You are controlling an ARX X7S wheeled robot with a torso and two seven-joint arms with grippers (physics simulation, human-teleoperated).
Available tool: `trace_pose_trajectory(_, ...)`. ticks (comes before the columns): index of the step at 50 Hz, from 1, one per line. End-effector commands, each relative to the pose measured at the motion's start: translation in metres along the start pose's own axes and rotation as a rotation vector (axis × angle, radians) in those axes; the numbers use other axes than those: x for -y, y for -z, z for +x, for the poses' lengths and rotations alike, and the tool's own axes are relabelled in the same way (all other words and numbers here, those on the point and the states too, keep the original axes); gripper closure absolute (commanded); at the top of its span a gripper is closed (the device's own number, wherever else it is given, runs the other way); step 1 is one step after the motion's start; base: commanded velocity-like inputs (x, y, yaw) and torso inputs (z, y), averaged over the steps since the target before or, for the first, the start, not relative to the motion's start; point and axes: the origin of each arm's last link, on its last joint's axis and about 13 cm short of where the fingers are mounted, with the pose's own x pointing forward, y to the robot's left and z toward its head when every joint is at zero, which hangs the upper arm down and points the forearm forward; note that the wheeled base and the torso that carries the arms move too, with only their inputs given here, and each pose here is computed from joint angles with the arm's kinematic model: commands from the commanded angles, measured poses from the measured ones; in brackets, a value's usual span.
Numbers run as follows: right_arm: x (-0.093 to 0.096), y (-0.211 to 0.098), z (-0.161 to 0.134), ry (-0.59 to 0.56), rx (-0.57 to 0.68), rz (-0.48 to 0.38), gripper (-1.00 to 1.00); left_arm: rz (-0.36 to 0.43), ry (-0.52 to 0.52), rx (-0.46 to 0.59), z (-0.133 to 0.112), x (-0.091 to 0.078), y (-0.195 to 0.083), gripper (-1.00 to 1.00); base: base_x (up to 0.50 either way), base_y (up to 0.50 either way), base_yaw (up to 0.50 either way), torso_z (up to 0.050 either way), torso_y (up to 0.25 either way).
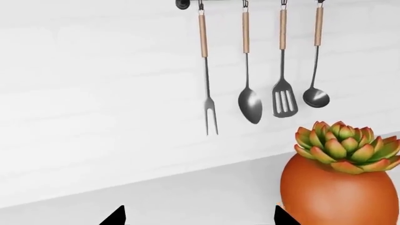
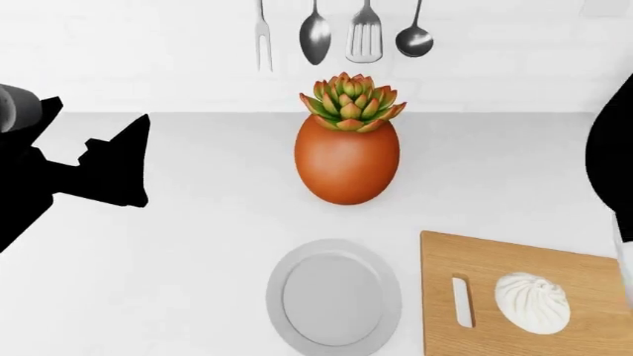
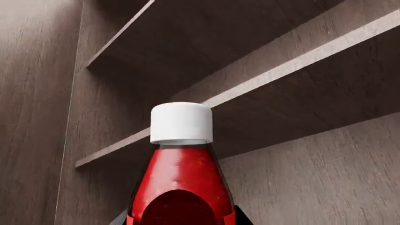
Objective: Pick the dumpling from the plate and place it on the cutting board. Then pick the condiment bottle from the cabinet and place it next to the cutting board.
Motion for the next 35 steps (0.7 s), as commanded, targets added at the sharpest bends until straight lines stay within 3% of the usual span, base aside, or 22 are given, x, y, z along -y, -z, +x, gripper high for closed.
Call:
trace_pose_trajectory(1, -0.017, 0.030, -0.030, -0.135, -0.011, 0.078, 1.00, 0.017, -0.025, -0.010, -0.004, 0.000, 0.003, -1.00, 0.00, 0.00, 0.00, 0.000, 0.000)
trace_pose_trajectory(13, -0.029, 0.050, -0.060, -0.224, -0.046, 0.110, 1.00, 0.008, -0.029, -0.017, -0.005, 0.000, 0.007, -1.00, 0.00, 0.00, 0.00, 0.000, 0.000)
trace_pose_trajectory(16, -0.027, 0.064, -0.063, -0.234, -0.076, 0.109, 1.00, 0.007, -0.033, -0.021, -0.005, -0.001, 0.008, -1.00, 0.00, 0.00, 0.00, 0.000, 0.000)
trace_pose_trajectory(18, -0.022, 0.097, -0.079, -0.258, -0.134, 0.051, 1.00, -0.003, -0.052, -0.039, -0.005, -0.004, 0.016, -1.00, 0.00, 0.00, 0.00, 0.000, 0.000)
trace_pose_trajectory(21, -0.019, 0.121, -0.091, -0.266, -0.175, 0.034, 1.00, -0.010, -0.061, -0.051, -0.005, -0.006, 0.021, -1.00, 0.00, 0.00, 0.00, 0.000, 0.000)
trace_pose_trajectory(35, -0.016, 0.158, -0.119, -0.270, -0.223, 0.079, 1.00, -0.026, -0.069, -0.054, -0.007, -0.005, 0.029, -1.00, 0.00, 0.00, 0.00, 0.000, 0.000)
